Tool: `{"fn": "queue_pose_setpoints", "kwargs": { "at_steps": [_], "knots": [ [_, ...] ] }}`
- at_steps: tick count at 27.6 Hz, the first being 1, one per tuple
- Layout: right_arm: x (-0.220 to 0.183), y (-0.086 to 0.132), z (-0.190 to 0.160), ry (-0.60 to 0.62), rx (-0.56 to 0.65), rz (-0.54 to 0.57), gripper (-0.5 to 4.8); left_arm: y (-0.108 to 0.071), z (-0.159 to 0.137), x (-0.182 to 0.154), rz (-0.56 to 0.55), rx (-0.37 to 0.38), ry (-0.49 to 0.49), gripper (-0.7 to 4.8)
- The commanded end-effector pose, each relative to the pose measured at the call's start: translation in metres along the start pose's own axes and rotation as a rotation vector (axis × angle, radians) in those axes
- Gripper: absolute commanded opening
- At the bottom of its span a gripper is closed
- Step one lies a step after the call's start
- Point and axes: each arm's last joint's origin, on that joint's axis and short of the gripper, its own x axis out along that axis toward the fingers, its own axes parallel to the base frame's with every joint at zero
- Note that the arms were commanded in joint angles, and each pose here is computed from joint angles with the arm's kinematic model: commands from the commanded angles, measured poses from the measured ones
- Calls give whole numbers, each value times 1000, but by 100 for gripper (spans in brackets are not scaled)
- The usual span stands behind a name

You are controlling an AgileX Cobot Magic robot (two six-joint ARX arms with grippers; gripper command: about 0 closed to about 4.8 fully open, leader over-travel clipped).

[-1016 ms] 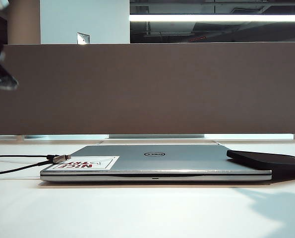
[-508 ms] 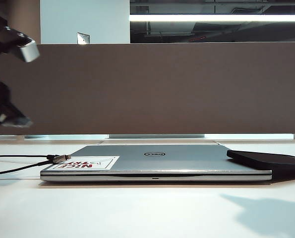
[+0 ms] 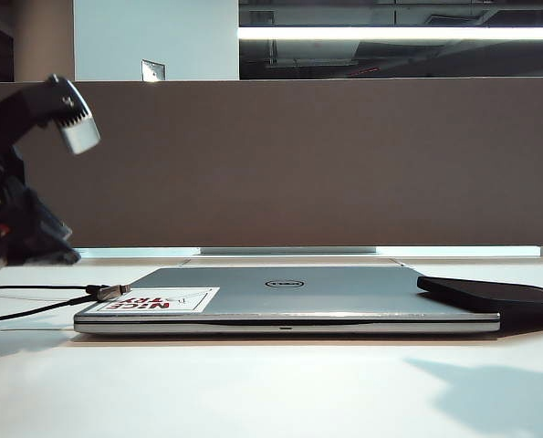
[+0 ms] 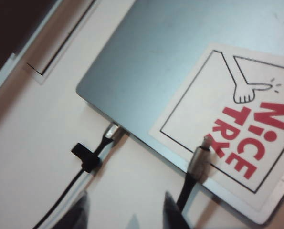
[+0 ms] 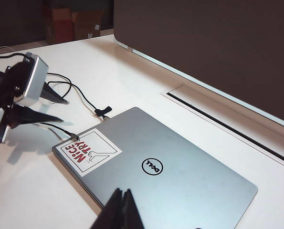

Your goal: Pick up the charging cable and the phone, plug the charging cable into the charging port on the phone, and finally place them back on the table.

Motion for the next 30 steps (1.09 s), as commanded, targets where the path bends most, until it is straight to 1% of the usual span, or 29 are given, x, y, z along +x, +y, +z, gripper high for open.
{"fn": "queue_pose_setpoints", "kwargs": {
  "at_steps": [1,4,7,12,30],
  "knots": [
    [-2,-1,5,-33,-1,-2,-4,-2,-4,6,-20,1,20,192],
    [-2,-1,5,-33,4,-2,-4,-6,-8,11,-46,-4,47,186],
    [-2,-1,5,-33,7,-2,-4,-7,-10,14,-52,-4,53,184],
    [-2,-1,5,-33,7,-2,-4,-10,-13,19,-71,29,70,184],
    [-2,-1,5,-33,7,-3,-4,-13,-19,36,-45,32,44,183]
  ]
}}
